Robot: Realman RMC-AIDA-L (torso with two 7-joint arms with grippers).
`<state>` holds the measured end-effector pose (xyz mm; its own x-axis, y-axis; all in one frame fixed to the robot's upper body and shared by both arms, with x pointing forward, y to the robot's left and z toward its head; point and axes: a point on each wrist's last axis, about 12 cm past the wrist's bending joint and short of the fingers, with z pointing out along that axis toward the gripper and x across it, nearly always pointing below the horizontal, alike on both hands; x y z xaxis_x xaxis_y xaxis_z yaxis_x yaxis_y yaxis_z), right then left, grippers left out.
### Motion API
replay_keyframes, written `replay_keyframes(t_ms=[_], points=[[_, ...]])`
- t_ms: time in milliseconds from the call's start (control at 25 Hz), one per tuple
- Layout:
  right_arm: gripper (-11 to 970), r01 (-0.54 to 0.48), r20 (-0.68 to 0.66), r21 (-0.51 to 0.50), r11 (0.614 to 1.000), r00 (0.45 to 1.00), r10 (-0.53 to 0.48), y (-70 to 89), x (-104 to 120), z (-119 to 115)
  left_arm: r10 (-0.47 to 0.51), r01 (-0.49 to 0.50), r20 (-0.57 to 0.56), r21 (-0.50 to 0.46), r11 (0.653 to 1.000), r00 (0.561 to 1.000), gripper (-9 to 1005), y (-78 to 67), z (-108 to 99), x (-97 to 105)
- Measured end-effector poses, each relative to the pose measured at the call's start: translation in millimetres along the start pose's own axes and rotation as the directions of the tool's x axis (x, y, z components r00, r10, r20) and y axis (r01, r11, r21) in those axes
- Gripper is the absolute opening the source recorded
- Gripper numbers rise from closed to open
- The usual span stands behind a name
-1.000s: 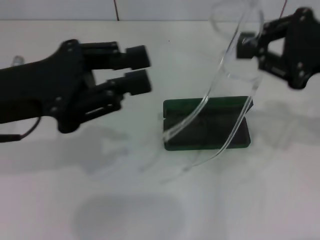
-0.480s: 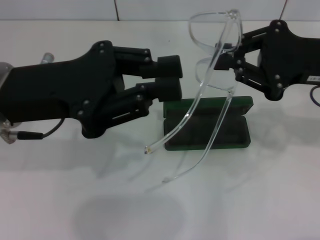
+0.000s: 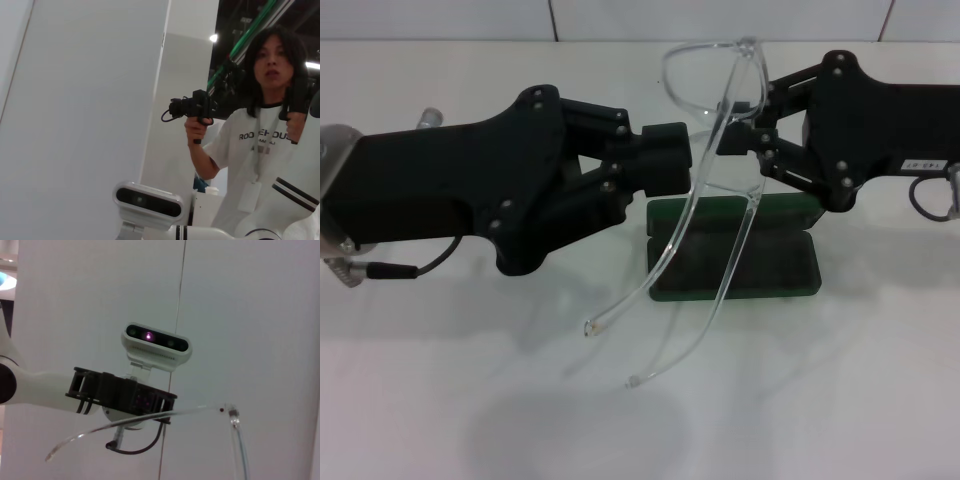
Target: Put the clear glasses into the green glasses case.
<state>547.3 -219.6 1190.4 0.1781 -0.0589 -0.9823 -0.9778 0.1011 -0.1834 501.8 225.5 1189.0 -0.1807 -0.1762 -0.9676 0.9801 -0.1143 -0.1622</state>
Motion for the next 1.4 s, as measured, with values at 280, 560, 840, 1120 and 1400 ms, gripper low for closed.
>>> replay_keyframes(t_ms=[280, 560, 840, 1120, 1400], points=[[103, -0.004, 0.002, -0.006, 1.0, 1.0, 0.004, -0.1, 1.7, 2.5, -0.02, 0.02, 0.001, 0.009, 1.0, 1.0, 108, 5.6, 3.5, 2.3], [103, -0.001, 0.008, -0.028, 1.0, 1.0, 0.001, 1.5, 1.5, 7.7, -0.022, 0.022, -0.018, 0.017, 1.0, 1.0, 97, 8.1, 6.6, 3.0], [102, -0.002, 0.007, -0.039, 0.999, 1.0, 0.003, 2.8, 2.1, 10.3, -0.03, 0.031, -0.011, 0.015, 0.999, 0.999, 86, 10.5, 7.7, 5.4], [102, -0.007, 0.003, -0.029, 1.0, 1.0, 0.007, 2.5, 3.8, 8.9, -0.019, 0.019, 0.005, 0.025, 1.0, 1.0, 77, 9.7, 8.8, 1.7], [102, -0.014, 0.001, -0.022, 1.0, 1.0, 0.014, 1.8, 8.0, 8.8, -0.029, 0.028, 0.012, 0.053, 0.998, 1.0, 69, 8.4, 13.3, -0.1]])
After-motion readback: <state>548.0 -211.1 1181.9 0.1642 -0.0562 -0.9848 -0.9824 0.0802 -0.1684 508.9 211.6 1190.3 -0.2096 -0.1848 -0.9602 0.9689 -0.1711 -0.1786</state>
